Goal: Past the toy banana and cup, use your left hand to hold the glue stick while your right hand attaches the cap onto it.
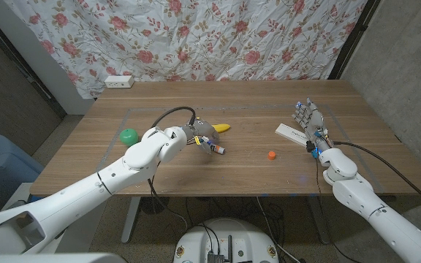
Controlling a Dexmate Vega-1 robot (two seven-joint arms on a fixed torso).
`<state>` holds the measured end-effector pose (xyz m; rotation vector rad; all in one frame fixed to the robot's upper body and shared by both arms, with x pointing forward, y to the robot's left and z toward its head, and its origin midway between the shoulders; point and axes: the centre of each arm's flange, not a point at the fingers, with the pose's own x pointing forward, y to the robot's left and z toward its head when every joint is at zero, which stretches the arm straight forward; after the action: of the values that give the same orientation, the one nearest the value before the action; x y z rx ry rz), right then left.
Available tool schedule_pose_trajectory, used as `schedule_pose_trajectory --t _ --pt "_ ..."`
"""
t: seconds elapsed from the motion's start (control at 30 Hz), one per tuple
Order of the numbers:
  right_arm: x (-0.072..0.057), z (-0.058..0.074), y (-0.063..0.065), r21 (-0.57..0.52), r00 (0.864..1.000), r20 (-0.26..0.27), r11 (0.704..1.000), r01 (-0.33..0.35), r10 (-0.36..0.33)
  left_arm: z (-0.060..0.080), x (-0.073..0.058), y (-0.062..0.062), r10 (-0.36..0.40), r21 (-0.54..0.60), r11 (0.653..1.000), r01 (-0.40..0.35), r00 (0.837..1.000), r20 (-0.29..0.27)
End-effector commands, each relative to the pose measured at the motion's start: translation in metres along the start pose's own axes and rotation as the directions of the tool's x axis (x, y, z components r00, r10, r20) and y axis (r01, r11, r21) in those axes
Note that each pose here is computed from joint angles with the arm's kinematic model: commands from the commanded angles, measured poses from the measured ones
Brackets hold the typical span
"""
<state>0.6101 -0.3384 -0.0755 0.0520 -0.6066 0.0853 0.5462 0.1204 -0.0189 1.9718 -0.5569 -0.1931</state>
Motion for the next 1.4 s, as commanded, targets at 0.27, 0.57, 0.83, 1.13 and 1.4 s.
schedule_pose_trajectory --t 0.27,0.57,0.83,1.13,1.4 --pt "0.001 0.0 0.0 0.006 1.0 0.003 1.0 -0.01 0.01 0.01 0.007 -0.008 0.006 -0.03 1.0 -0.005 1.0 0.025" --pt "0.001 0.0 0.0 0.006 1.0 0.006 1.0 -0.007 0.007 0.007 0.009 -0.006 0.008 -0.038 0.999 -0.007 0.999 0.035" --pt "0.001 0.0 0.001 0.003 1.0 0.001 1.0 -0.007 0.007 0.005 0.012 -0.005 0.03 -0.061 0.998 -0.028 0.999 0.031" --pt "0.001 0.001 0.0 0.002 1.0 0.005 1.0 0.001 -0.001 0.005 0.016 -0.005 0.029 -0.075 0.997 -0.027 0.999 0.025" --pt "0.001 -0.001 0.0 0.007 1.0 0.003 1.0 0.005 -0.005 0.005 0.019 -0.008 0.029 -0.085 0.996 -0.028 0.999 0.014"
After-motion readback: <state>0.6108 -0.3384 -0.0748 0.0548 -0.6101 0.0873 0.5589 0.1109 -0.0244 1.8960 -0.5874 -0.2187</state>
